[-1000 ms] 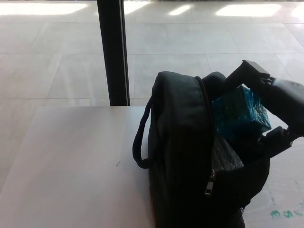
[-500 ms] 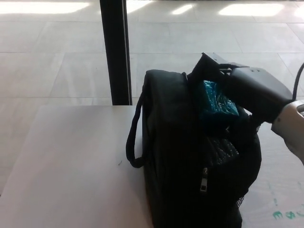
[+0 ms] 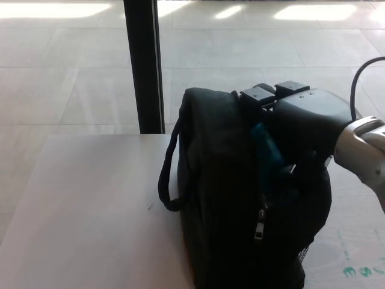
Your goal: The robot uses its right hand to pick up the cube kept on the middle of the desk and put it inside the bag next to it
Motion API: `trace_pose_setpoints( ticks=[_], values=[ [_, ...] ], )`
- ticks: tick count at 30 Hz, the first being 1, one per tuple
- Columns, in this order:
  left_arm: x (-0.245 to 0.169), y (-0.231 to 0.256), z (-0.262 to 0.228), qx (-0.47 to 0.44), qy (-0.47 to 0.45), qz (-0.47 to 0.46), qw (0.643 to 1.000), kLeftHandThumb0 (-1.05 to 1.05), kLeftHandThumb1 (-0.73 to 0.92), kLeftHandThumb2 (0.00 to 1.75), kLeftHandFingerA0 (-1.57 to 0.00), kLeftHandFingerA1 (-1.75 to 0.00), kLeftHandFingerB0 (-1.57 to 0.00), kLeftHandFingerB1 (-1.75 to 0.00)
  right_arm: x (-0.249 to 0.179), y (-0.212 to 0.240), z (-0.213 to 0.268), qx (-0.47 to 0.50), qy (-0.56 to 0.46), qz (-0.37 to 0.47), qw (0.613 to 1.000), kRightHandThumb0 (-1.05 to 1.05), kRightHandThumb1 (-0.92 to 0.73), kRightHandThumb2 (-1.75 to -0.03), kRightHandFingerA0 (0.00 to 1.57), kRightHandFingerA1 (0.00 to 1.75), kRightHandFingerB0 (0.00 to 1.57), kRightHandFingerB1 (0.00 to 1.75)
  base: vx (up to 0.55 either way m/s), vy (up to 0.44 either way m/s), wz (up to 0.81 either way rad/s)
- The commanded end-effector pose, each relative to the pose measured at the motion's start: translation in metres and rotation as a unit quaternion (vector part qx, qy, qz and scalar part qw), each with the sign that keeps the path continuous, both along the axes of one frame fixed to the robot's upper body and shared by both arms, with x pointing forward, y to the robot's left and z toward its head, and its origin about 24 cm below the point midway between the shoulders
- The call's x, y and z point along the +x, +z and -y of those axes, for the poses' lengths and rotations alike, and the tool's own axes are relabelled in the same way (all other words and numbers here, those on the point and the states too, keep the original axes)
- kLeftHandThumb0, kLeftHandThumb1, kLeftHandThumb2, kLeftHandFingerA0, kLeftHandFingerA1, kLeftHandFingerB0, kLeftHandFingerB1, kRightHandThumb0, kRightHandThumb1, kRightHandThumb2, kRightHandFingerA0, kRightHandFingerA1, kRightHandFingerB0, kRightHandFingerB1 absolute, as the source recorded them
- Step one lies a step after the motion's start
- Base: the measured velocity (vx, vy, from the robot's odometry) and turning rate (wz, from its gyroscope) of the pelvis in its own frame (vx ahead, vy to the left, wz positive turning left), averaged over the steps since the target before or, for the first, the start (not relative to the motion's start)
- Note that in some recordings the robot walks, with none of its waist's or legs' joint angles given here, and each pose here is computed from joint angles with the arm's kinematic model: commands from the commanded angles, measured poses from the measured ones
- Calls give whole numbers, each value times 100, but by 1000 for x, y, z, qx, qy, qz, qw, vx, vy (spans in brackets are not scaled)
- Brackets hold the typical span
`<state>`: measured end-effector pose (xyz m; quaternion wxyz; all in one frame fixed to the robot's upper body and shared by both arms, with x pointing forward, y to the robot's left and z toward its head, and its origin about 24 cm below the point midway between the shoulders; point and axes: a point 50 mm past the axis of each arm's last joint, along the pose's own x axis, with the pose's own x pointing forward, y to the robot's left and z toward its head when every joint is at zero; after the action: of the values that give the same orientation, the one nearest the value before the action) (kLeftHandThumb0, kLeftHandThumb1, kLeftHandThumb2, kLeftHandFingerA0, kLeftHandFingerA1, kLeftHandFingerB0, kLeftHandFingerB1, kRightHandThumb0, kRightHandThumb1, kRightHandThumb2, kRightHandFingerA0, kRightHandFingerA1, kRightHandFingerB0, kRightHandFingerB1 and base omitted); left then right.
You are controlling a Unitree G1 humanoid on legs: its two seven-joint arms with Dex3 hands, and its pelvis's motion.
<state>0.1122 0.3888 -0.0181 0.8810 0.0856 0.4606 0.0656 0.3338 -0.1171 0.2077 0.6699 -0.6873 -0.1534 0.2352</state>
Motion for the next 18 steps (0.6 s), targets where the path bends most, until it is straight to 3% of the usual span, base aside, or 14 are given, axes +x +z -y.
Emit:
trace_pose_setpoints(
  ticks=[1, 7, 12, 13, 16, 18],
  values=[
    [-2, 6, -3, 9, -8, -6, 1000, -67, 60, 94, -29, -59, -26, -52, -1, -2, 23, -162, -92, -86, 979, -87, -55, -86, 0, 22, 0, 0, 0, 0, 0],
    [-1, 3, -7, 9, -7, -10, 1000, -67, 59, 94, -31, -60, -25, -51, -1, 9, 21, -152, -82, -67, 983, -93, -59, -93, 0, 19, 0, 0, 0, 0, 0],
    [-3, 4, -6, 18, -14, -16, 1000, -66, 60, 95, -33, -61, -26, -52, -4, 17, 20, -113, -74, -72, 988, -91, -53, -88, 0, 17, 0, 0, 0, 0, 0],
    [-3, 4, -6, 17, -12, -15, 1000, -59, 73, 62, -32, -55, -35, -43, -5, 19, 21, -107, -73, -69, 989, -90, -52, -87, 0, 16, 0, 0, 0, 0, 0],
    [-4, 3, -6, 21, -11, -18, 1000, -60, 73, 63, -34, -55, -35, -43, -5, 27, 21, -85, -76, -68, 991, -89, -50, -85, 0, 9, 0, 0, 0, 0, 0],
    [-5, 2, -6, 21, -11, -17, 1000, -60, 73, 63, -34, -55, -36, -43, -4, 43, 27, -32, -82, -58, 994, -87, -49, -84, 0, 7, 12, 8, 0, 0, 0]
  ],
)
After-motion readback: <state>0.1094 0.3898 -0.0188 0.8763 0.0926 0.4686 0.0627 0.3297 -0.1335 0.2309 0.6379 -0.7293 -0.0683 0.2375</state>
